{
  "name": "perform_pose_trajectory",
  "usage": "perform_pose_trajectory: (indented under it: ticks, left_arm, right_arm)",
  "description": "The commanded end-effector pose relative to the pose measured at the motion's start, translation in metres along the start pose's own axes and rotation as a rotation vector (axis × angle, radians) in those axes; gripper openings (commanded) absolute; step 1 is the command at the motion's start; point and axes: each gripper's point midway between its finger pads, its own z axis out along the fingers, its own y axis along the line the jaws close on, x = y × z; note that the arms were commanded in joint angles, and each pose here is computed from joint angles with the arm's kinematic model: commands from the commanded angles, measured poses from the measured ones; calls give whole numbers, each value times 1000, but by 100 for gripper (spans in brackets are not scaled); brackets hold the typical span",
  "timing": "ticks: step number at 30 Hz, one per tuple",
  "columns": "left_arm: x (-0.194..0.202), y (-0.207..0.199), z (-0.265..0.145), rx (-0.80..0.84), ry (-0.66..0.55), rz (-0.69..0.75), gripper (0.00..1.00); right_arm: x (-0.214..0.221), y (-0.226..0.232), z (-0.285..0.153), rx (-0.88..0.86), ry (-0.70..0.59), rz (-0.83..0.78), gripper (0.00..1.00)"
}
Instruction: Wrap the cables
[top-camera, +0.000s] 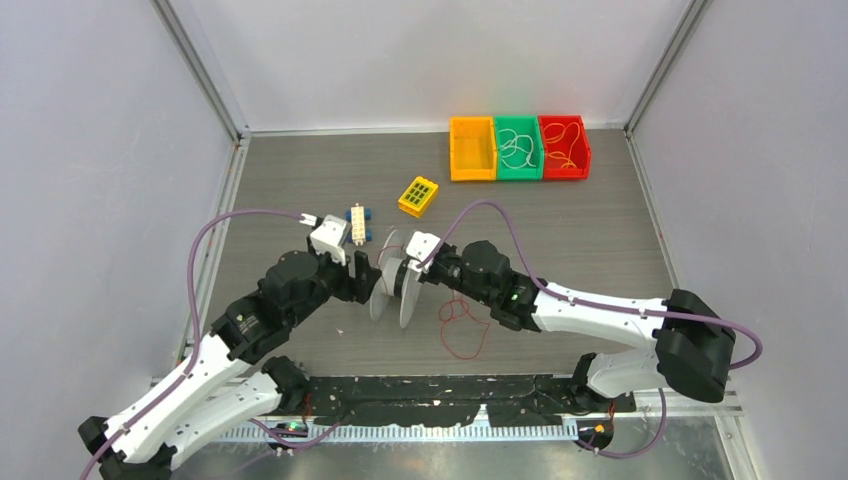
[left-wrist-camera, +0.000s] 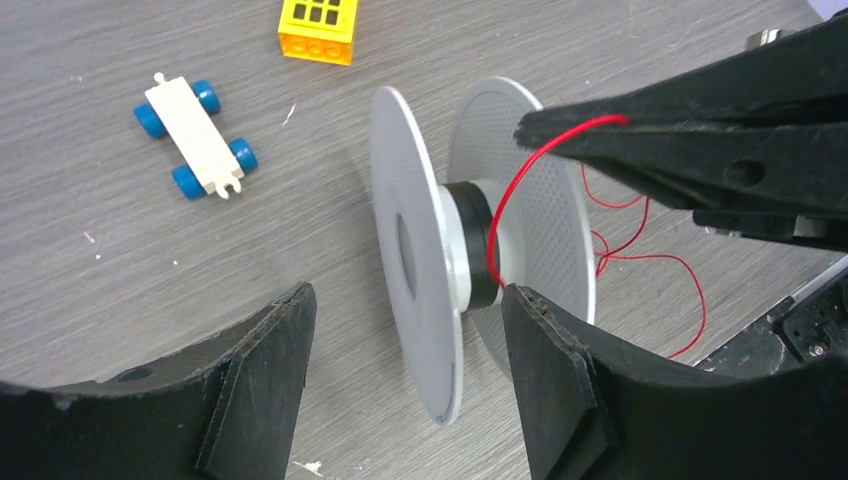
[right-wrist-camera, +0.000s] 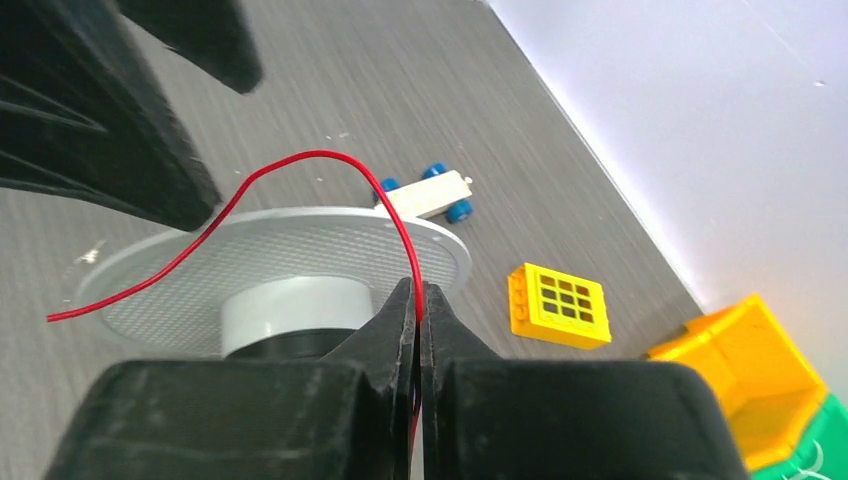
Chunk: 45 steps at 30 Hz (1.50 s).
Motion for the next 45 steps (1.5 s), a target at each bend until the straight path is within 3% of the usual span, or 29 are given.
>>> perform_pose_trajectory:
  ticks: [1,9,20,31,45]
  left_arm:
    - [-3,1,1,2,-37,-57,69]
    - [11,-5,14,30,16,-38,66]
    - [8,-11,20,71,-70,-64,68]
    - [15,-4,27,35,-71,-78,63]
    - [13,-7,27,58,-104,-85,67]
  right_arm:
    - [-18,-25,-6,139,-75,-46,5]
    - [-11,-23,-13,154,-80,-85,5]
    - [-12,-7,-13,205,-93,-139,6]
    - [-12,-8,-20,250,-100,-164,6]
    - [-12,-1,-15,276,-20,-259,5]
